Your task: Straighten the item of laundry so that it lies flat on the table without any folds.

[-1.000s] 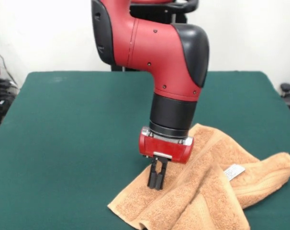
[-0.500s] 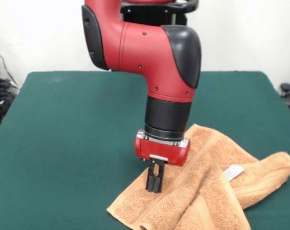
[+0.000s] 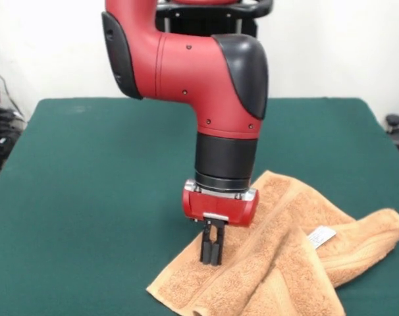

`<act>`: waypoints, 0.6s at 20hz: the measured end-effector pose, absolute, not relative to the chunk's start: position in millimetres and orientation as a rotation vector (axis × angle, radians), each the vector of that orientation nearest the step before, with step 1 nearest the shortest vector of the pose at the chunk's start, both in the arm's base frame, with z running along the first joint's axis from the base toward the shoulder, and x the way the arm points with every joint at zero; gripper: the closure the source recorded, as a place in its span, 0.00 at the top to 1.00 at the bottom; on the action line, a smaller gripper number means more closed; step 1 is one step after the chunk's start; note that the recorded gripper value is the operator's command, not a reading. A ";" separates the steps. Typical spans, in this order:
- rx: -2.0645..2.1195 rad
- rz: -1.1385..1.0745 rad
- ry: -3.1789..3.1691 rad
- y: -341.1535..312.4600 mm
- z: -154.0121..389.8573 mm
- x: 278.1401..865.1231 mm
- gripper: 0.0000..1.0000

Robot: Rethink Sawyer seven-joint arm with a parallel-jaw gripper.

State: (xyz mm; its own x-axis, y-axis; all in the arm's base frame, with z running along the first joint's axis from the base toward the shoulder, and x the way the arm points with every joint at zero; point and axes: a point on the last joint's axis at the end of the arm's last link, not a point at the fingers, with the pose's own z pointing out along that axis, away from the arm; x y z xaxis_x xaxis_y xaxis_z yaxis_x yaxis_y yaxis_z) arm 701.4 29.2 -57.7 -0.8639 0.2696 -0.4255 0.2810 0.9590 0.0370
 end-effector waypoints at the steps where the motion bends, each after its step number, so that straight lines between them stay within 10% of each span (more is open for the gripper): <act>1: 0.388 -0.025 2.669 27.5 -58.0 701.4 0.00; 12: 0.350 0.077 2.583 8.6 -63.2 708.4 0.00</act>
